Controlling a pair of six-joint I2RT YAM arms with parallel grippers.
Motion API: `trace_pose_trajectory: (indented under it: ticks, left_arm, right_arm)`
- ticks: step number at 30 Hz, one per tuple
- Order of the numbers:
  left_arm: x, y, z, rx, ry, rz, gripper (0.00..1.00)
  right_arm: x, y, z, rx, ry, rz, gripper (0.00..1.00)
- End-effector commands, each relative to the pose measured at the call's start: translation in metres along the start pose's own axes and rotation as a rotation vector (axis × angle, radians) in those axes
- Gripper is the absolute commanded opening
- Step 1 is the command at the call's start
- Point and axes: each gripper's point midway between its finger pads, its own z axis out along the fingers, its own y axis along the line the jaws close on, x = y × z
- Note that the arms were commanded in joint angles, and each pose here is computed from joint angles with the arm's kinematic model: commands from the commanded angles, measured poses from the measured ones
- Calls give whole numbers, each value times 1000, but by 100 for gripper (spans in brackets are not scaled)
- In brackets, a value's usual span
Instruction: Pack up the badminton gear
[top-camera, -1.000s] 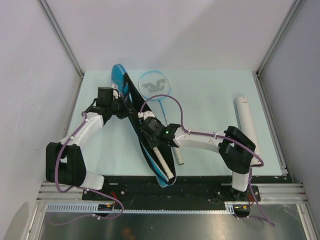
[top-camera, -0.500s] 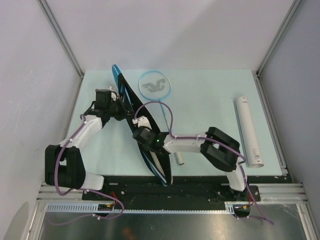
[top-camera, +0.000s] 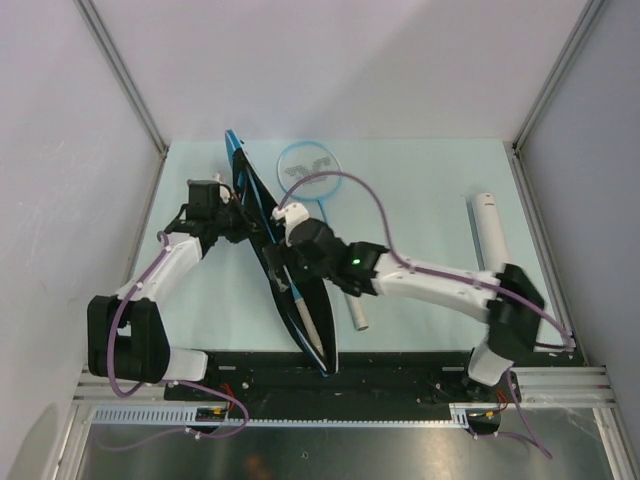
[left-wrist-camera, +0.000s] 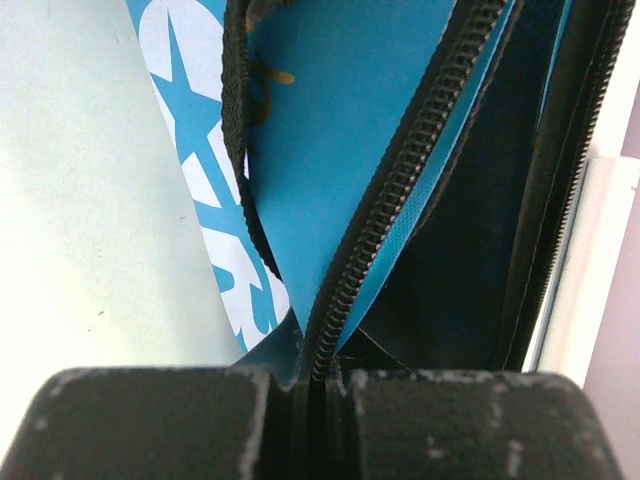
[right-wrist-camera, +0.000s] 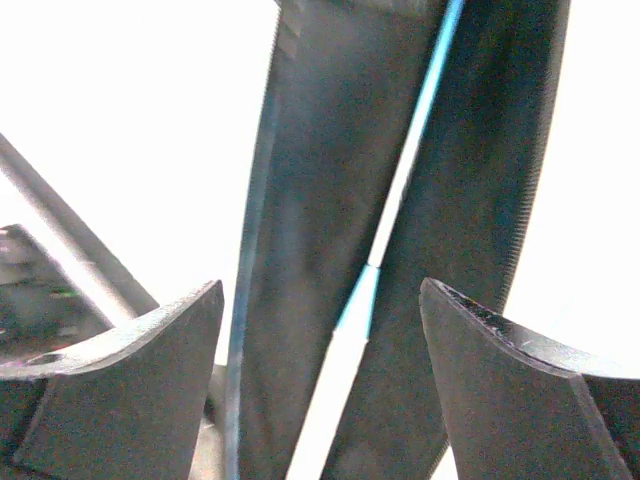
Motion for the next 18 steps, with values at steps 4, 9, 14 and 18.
trace_pose_trajectory:
  ticks: [4,9,14,18]
  left_arm:
    - [-17,-6,-10,12,-66,34,0]
    - [-26,0,-28,-50,-135,51,0]
    - [-32,-1,-42,-68,-180,66,0]
    - [-30,0,-41,-68,-169,63,0]
  right_arm:
    - [-88,-3,-101,-82,-243,10,87]
    - [-76,-111,-63,319,-215,84,87]
    - [-49,-153,-15,375,-98,182,84]
    - [-4,-160,23,305,88,168,80]
